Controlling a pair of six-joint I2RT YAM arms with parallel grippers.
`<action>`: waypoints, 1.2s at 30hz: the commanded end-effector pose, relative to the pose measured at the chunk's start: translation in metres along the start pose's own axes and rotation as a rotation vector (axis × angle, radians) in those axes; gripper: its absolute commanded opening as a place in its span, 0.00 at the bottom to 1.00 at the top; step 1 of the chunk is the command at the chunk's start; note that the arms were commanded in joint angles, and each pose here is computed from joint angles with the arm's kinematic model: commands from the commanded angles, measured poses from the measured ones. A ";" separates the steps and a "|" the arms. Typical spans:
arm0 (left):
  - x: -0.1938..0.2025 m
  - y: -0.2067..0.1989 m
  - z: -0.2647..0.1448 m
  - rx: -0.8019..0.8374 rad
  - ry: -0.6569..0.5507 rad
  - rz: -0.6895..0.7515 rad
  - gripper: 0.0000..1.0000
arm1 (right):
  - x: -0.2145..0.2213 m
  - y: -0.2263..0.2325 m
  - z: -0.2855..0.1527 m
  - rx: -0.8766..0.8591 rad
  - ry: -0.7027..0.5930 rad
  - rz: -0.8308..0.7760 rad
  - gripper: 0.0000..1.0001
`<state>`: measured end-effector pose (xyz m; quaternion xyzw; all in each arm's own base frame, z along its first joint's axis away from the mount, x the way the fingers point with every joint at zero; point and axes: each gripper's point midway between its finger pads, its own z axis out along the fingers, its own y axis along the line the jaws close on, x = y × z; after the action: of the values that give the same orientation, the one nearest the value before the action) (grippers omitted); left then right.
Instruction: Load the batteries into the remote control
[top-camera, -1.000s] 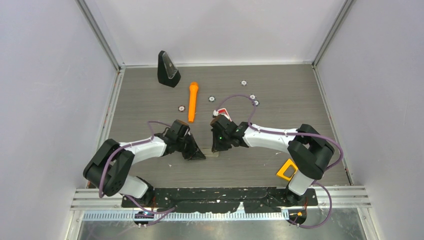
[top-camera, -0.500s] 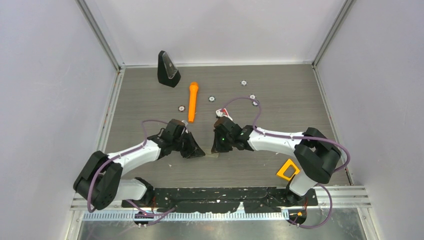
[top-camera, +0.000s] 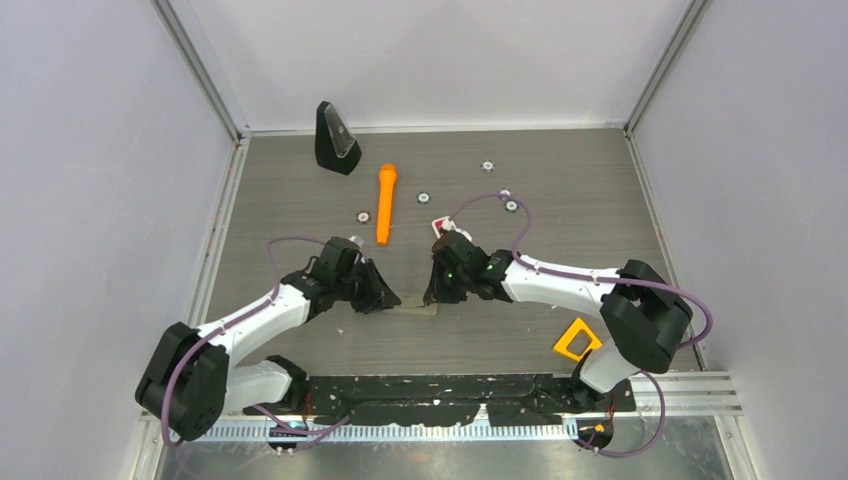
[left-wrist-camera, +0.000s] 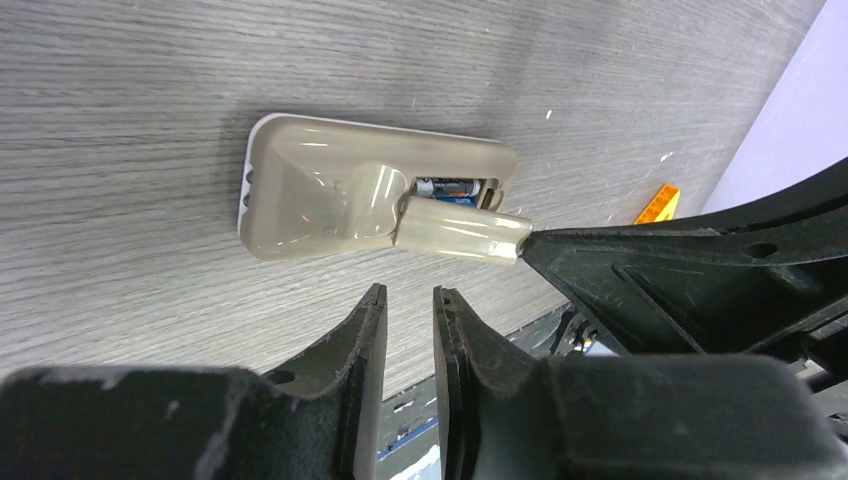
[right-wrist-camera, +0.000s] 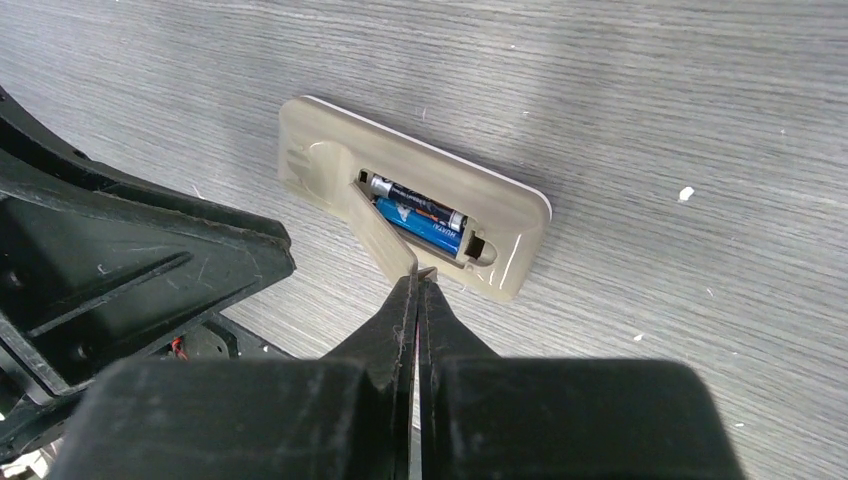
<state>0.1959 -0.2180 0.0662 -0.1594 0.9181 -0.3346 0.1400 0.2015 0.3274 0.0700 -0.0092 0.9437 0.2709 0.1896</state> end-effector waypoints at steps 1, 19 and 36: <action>-0.012 -0.004 -0.003 0.017 -0.035 0.009 0.25 | -0.005 -0.002 0.002 0.017 -0.024 0.050 0.05; -0.020 -0.012 0.013 0.062 0.020 -0.029 0.24 | -0.014 -0.010 0.005 0.041 -0.101 0.124 0.05; -0.027 -0.010 0.018 0.033 0.031 0.004 0.23 | -0.004 0.009 0.008 -0.017 0.014 0.047 0.05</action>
<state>0.2177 -0.2212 0.0530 -0.1708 0.9171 -0.3424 0.1117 0.2017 0.3246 0.0543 0.0205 0.9493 0.2611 0.1741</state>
